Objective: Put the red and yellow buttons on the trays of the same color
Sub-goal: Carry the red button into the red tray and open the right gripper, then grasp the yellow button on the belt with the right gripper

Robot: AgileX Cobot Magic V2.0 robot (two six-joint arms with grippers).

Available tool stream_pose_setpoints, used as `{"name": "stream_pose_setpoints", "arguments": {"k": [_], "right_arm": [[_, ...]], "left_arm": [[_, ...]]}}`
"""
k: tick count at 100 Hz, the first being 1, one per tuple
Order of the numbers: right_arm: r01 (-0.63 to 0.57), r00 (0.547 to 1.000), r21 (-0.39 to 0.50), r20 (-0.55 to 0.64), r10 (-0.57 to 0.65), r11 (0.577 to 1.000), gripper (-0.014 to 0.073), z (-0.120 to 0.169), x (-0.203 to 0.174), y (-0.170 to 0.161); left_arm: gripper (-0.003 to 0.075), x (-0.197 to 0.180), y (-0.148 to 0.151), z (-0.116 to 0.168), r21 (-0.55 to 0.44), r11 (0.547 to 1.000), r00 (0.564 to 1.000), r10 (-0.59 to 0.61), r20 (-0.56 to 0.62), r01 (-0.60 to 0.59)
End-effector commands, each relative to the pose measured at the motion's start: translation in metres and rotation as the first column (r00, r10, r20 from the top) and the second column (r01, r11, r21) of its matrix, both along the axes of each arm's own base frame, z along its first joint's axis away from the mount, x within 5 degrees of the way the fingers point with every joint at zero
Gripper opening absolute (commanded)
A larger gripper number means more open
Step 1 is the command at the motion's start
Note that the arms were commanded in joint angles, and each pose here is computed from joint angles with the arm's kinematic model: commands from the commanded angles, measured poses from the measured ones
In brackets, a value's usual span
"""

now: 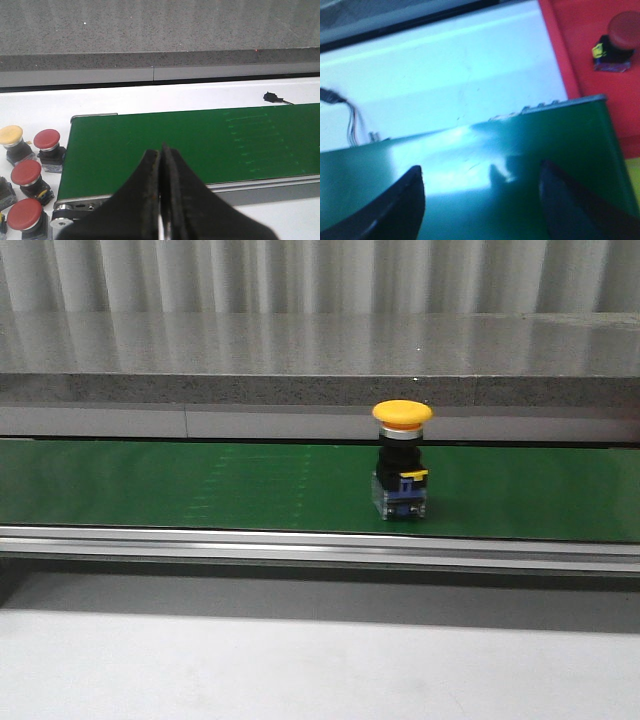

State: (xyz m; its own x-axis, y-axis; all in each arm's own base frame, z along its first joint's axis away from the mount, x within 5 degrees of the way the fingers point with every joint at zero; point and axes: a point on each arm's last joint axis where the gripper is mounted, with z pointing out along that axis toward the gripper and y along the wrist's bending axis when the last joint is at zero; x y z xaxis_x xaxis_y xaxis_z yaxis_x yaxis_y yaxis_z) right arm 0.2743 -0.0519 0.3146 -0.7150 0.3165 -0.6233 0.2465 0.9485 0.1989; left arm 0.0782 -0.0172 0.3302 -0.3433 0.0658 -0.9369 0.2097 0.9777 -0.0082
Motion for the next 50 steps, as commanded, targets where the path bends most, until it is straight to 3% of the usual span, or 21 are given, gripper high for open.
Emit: {"name": "stream_pose_setpoints", "arguments": {"k": [1, 18, 50], "right_arm": [[-0.06, 0.996, -0.002, 0.063, 0.06, 0.998, 0.0496, 0.025, -0.019, 0.019], [-0.217, 0.976, 0.01, -0.016, 0.217, 0.976, 0.0496, 0.029, -0.036, 0.052], [-0.468, 0.87, 0.034, -0.159, 0.467, 0.883, 0.0496, 0.012, -0.039, 0.102]], "left_arm": [[-0.002, 0.002, -0.001, 0.014, -0.027, 1.0, 0.996, -0.008, 0.088, 0.01], [-0.002, 0.002, -0.001, 0.014, -0.027, 1.0, 0.996, -0.008, 0.088, 0.01], [-0.002, 0.002, -0.001, 0.014, -0.027, 1.0, 0.996, -0.008, 0.088, 0.01]]}}
